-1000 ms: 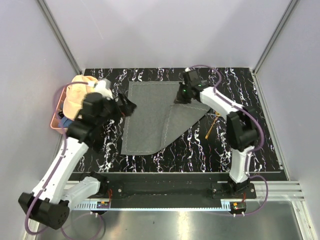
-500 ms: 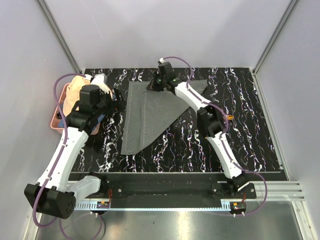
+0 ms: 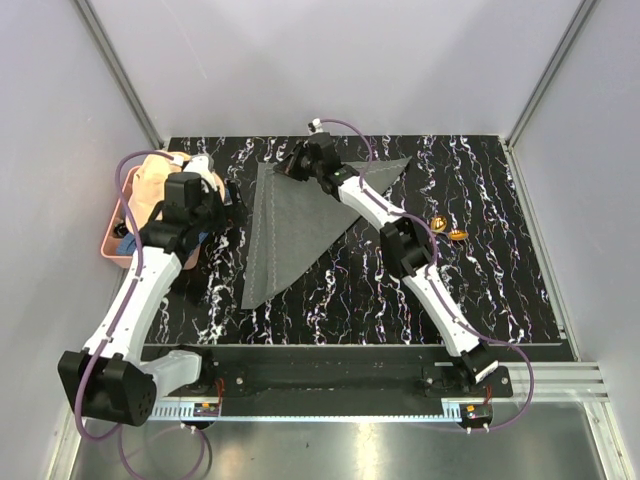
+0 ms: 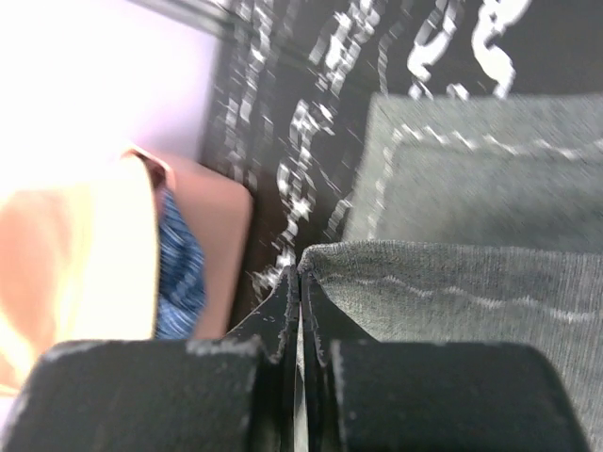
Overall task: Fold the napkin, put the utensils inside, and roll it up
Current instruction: Fold the napkin
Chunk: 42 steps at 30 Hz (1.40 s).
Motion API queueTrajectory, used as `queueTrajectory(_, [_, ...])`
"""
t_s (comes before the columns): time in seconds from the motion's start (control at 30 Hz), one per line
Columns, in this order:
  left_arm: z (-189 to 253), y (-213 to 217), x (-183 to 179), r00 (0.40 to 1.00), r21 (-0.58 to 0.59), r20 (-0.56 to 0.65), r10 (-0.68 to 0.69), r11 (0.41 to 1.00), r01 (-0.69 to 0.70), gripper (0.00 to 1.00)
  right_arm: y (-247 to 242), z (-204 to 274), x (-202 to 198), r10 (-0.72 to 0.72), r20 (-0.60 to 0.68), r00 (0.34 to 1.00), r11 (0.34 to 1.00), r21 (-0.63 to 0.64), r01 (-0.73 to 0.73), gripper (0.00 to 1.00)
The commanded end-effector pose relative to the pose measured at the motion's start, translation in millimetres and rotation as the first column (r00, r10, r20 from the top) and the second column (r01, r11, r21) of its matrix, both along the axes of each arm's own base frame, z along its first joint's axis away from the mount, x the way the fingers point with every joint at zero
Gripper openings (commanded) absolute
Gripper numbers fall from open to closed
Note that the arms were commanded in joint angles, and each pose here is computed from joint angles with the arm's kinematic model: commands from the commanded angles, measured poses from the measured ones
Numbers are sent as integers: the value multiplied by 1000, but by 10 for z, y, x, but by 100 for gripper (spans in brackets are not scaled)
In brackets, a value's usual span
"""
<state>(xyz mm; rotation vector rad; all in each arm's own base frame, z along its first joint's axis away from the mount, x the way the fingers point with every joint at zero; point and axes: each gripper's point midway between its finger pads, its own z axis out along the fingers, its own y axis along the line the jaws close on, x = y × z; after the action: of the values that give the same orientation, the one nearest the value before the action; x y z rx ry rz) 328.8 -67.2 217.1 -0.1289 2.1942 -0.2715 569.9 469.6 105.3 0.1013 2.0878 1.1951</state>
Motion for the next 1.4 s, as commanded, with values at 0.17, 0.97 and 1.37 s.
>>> queueTrajectory(0.17, [18, 55, 127, 999, 9, 37, 15, 1000, -15, 99, 166, 376, 266, -107, 91, 990, 966, 245, 82, 0])
queueTrajectory(0.97, [-146, 28, 167, 1000, -12, -18, 7, 1000, -7, 99, 159, 140, 440, -233, 3, 972, 890, 405, 212, 0])
queueTrajectory(1.37, [-415, -191, 89, 993, -130, -113, -39, 991, 24, 99, 218, 50, 389, -209, 14, 978, 902, 390, 188, 8])
